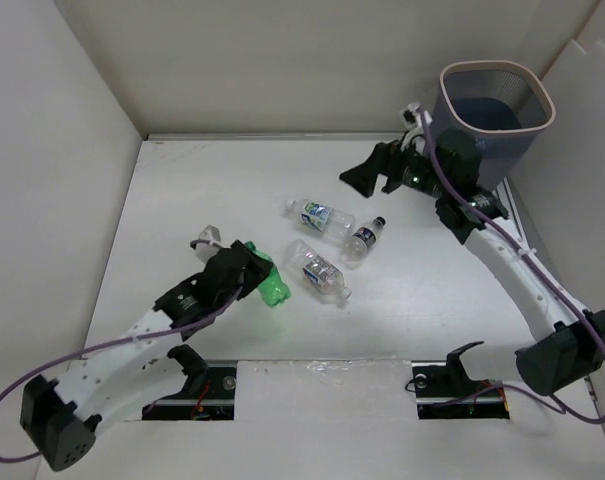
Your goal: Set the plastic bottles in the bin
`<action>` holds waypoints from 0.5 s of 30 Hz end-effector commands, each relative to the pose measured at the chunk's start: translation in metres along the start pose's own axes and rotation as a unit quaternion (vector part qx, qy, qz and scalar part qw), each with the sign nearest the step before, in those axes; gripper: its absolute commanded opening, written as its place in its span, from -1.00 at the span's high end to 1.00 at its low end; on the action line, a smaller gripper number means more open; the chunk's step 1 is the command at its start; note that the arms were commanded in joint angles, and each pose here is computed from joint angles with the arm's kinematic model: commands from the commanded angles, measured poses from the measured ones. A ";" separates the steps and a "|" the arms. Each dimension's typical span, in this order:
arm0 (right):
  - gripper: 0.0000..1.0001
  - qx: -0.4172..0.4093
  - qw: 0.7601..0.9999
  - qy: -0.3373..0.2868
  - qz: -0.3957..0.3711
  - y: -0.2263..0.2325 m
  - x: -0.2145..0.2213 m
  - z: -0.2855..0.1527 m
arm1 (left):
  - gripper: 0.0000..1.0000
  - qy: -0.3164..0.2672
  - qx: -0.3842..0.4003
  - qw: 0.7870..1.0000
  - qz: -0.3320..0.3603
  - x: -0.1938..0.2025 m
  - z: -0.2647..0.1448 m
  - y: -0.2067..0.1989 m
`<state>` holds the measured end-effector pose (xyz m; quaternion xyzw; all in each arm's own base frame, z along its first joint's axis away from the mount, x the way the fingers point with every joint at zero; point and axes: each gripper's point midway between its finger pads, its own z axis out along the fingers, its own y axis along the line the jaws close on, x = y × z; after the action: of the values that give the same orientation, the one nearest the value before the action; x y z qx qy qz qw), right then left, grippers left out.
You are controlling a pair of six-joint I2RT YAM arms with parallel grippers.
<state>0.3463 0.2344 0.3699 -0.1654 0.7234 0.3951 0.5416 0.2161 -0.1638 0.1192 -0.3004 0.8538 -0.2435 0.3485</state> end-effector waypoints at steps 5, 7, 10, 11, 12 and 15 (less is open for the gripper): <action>-1.00 -0.218 0.973 0.057 -0.049 0.081 0.066 0.016 | 1.00 -0.181 0.185 0.962 0.092 -0.104 -0.089 -0.109; -1.00 -0.268 0.960 0.052 -0.061 0.101 0.072 0.013 | 1.00 -0.197 0.214 0.951 0.108 -0.116 -0.106 -0.130; -1.00 -0.346 0.934 0.044 -0.074 0.134 0.078 0.002 | 1.00 -0.202 0.265 0.932 0.140 -0.121 -0.124 -0.162; -1.00 -0.362 0.928 0.050 -0.073 0.141 0.082 0.000 | 1.00 -0.197 0.273 0.931 0.141 -0.120 -0.126 -0.168; -1.00 -0.378 0.921 0.053 -0.076 0.150 0.085 -0.003 | 1.00 -0.192 0.306 0.921 0.145 -0.119 -0.138 -0.181; -1.00 -0.408 0.906 0.046 -0.098 0.178 0.088 -0.006 | 1.00 -0.181 0.358 0.904 0.146 -0.114 -0.150 -0.204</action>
<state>0.2208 0.3468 0.3220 -0.3986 0.5969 0.5723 0.3966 0.2481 -0.1792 0.3480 -0.1225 0.7120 -0.3657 0.5868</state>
